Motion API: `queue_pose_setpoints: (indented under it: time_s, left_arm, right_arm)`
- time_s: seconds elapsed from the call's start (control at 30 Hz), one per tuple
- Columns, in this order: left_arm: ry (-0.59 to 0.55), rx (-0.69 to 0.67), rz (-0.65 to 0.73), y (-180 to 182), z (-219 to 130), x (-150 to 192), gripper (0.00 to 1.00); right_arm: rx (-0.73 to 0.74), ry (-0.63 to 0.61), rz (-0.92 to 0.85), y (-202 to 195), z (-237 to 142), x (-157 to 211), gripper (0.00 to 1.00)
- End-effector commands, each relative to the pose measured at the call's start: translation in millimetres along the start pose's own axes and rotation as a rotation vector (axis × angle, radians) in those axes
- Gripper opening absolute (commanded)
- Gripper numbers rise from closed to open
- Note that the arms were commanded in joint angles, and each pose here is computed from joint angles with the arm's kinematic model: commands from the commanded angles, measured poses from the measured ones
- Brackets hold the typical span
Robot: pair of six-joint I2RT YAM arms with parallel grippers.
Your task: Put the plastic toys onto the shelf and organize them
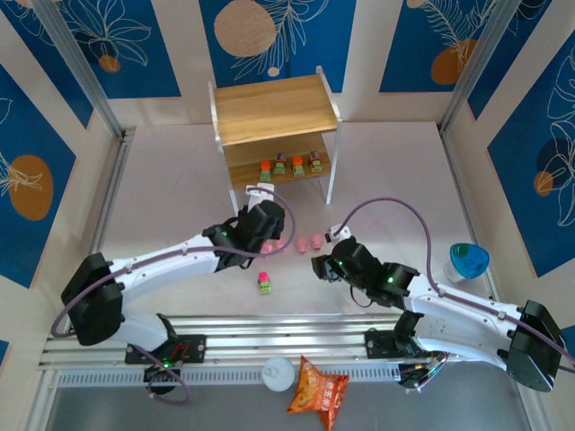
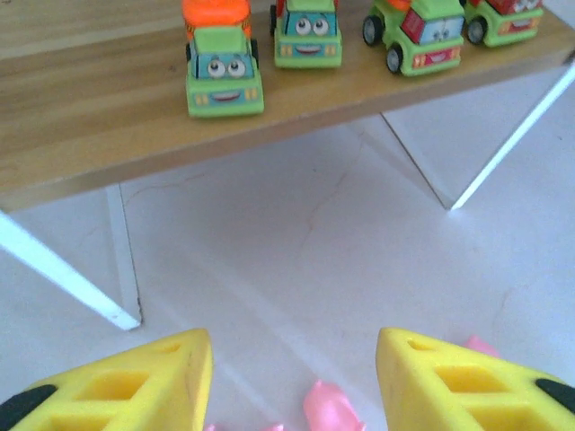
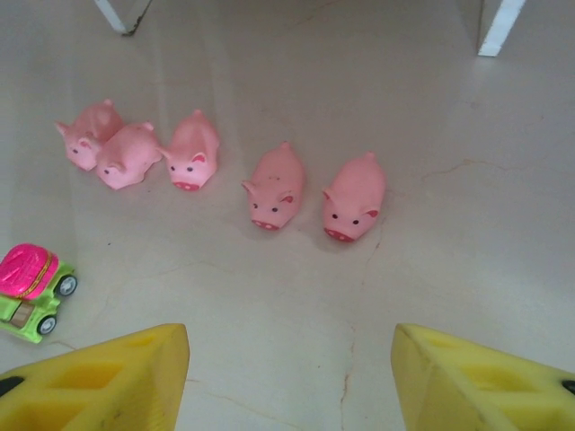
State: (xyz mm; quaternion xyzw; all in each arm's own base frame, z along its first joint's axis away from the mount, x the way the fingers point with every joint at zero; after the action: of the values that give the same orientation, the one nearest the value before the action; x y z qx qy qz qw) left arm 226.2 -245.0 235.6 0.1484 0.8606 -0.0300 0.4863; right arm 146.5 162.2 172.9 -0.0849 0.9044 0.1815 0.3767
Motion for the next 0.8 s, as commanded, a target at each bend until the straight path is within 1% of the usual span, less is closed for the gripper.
queue_pose_setpoints:
  time_s: [0.0, 0.07, 0.3, 0.53, 0.77]
  left_arm:
    - [-0.001, -0.040, 0.001, 12, -15, 13, 0.52]
    - [0.014, -0.031, 0.012, 20, -19, 26, 0.52]
    - [0.053, -0.032, 0.060, 49, -40, 67, 0.58]
    - [0.048, -0.004, 0.060, 69, -54, 90, 0.62]
    - [0.051, 0.002, 0.041, 80, -52, 108, 0.65]
  right_arm:
    - [0.005, -0.036, -0.046, 9, 0, -2, 0.62]
    - [0.002, -0.027, -0.062, 13, 1, 1, 0.62]
    - [-0.031, -0.016, -0.008, 34, -4, 12, 0.62]
    - [-0.012, -0.020, -0.031, 70, -5, 21, 0.62]
    - [0.022, 0.016, -0.024, 99, 10, 35, 0.62]
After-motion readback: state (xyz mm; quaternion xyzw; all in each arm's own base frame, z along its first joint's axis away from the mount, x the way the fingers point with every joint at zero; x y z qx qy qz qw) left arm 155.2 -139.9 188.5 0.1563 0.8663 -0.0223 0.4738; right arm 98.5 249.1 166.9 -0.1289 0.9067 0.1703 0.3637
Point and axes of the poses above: each hand's point on the last joint's axis, 136 mm out from that joint toward the fingers, its own z axis out along the fingers, its own y axis along the line the jaws close on, x = y × z, the point moved 9 cm from there along -z, back along the fingers, and after that the axes turned 11 degrees about z, right-handed, at the moved point
